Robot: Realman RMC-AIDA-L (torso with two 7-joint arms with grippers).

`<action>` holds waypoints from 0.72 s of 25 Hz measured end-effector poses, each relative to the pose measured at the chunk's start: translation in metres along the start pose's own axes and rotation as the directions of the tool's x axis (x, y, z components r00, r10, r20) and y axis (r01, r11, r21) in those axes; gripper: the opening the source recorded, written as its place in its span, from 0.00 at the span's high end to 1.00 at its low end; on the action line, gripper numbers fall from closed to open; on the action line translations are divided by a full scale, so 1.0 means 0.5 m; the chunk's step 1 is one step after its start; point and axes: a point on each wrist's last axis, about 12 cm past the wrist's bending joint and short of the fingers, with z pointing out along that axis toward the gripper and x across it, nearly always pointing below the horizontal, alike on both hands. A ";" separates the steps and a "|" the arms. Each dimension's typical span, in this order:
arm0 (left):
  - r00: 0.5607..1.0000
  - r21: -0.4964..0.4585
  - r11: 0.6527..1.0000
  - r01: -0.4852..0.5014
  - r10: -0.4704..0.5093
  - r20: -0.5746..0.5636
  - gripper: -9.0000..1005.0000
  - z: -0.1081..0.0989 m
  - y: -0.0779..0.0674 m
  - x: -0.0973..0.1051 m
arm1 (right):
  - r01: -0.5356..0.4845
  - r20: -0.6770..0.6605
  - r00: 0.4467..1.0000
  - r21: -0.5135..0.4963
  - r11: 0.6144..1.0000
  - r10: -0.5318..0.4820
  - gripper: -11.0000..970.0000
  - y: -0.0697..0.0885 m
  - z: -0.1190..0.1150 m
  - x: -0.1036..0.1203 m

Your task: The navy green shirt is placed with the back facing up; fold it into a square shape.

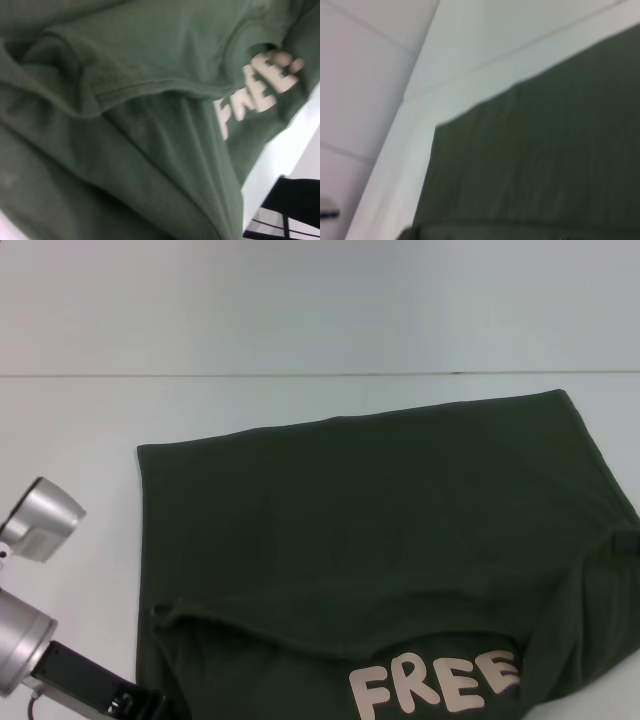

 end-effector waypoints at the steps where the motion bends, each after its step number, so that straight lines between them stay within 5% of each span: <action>1: 1.000 0.005 1.000 -0.004 0.004 0.001 0.96 -0.005 -0.001 0.000 | 0.007 -0.019 1.000 -0.002 1.000 -0.007 0.96 0.001 0.001 0.004; 18: 0.997 0.074 0.997 -0.031 0.035 -0.065 0.96 -0.032 -0.023 0.011 | 0.041 -0.208 0.976 -0.112 0.993 -0.063 0.96 0.017 0.021 0.074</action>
